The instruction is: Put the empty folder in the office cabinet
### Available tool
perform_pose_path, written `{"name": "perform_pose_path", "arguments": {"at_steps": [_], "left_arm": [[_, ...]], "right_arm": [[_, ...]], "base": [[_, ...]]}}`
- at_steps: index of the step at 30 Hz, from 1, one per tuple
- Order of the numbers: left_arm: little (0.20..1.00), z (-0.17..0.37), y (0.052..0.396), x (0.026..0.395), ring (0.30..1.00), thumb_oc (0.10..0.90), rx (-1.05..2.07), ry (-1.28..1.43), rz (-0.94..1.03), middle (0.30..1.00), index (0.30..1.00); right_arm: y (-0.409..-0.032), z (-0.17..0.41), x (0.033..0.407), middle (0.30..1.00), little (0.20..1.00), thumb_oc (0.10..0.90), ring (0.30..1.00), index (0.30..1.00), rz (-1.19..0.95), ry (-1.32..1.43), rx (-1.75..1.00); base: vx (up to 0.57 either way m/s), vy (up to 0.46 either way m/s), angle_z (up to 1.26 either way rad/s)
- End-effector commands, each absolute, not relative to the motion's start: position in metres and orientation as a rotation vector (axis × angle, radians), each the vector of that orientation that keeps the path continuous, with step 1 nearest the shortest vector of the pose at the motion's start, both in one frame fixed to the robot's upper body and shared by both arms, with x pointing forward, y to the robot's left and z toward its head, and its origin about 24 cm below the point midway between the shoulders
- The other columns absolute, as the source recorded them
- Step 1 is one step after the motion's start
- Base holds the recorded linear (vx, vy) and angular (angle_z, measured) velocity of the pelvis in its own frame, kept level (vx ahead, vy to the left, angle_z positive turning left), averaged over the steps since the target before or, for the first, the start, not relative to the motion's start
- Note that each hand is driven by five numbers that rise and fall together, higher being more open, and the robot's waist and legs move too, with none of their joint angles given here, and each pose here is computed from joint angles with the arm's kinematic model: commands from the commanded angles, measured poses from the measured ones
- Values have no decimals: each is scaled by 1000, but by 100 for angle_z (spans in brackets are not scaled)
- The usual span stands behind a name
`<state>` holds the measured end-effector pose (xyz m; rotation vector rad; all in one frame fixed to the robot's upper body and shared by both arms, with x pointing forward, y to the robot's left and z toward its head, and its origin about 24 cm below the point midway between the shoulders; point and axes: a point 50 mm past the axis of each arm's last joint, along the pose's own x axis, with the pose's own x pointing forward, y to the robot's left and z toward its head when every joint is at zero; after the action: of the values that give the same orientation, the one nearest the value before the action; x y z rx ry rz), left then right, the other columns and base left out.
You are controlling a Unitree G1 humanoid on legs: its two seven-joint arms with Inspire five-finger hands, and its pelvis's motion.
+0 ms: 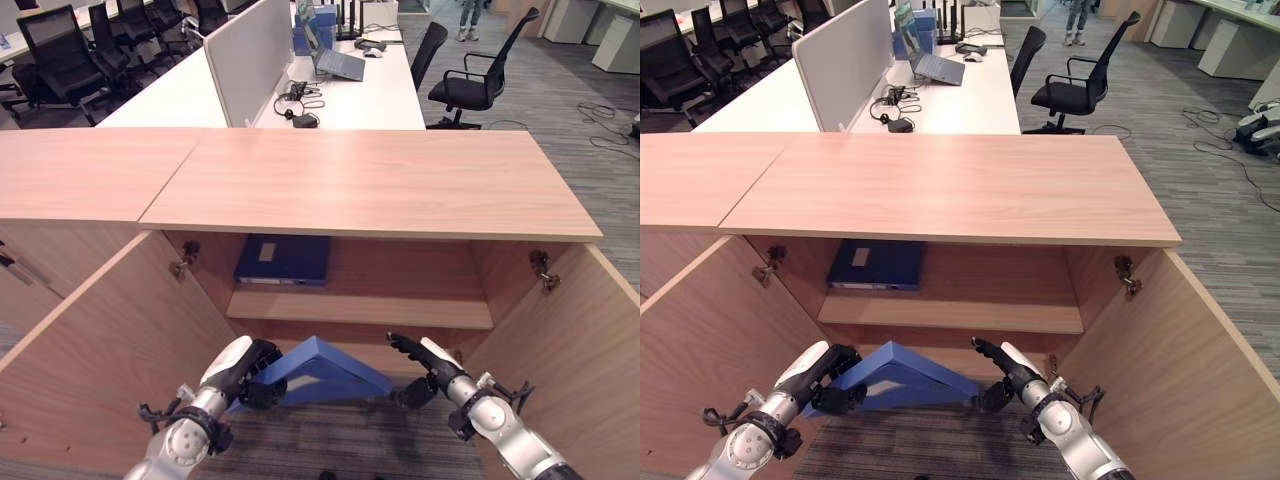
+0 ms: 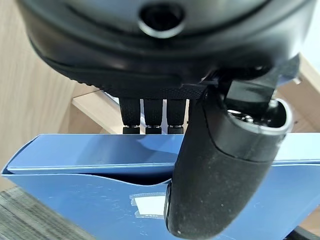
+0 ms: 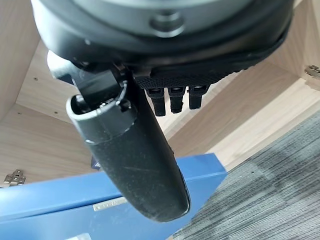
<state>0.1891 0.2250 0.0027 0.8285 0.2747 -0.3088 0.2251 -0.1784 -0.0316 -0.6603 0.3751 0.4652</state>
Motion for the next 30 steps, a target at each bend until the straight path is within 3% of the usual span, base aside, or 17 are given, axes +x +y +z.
{"name": "perform_pose_path", "arguments": {"at_steps": [1, 20, 21, 22, 23, 30], "left_arm": [[300, 64, 204, 224, 300, 400, 777, -92, -305, 300, 300], [300, 113, 146, 216, 300, 400, 317, -281, -617, 300, 300], [300, 114, 138, 215, 300, 400, 244, -277, -657, 300, 300], [300, 115, 134, 214, 300, 400, 203, -272, -672, 300, 300], [300, 114, 133, 214, 300, 400, 180, -266, -680, 300, 300], [300, 105, 127, 217, 300, 400, 120, -219, -702, 300, 300]], "right_arm": [[-150, 14, 253, 900, 900, 800, 900, 900, 515, 91, -694], [-111, -1, 262, 900, 900, 800, 900, 900, 602, 105, -681], [-106, -4, 261, 582, 582, 588, 582, 582, 619, 111, -687], [-105, -5, 261, 382, 382, 455, 382, 382, 622, 113, -685], [-103, -5, 261, 300, 300, 400, 300, 300, 624, 116, -680], [-99, -12, 253, 300, 300, 400, 300, 300, 657, 152, -612]], "base": [[0, 0, 0], [-1, -2, 1], [0, 0, 0], [0, 0, 0], [0, 0, 0], [0, 0, 0]]}}
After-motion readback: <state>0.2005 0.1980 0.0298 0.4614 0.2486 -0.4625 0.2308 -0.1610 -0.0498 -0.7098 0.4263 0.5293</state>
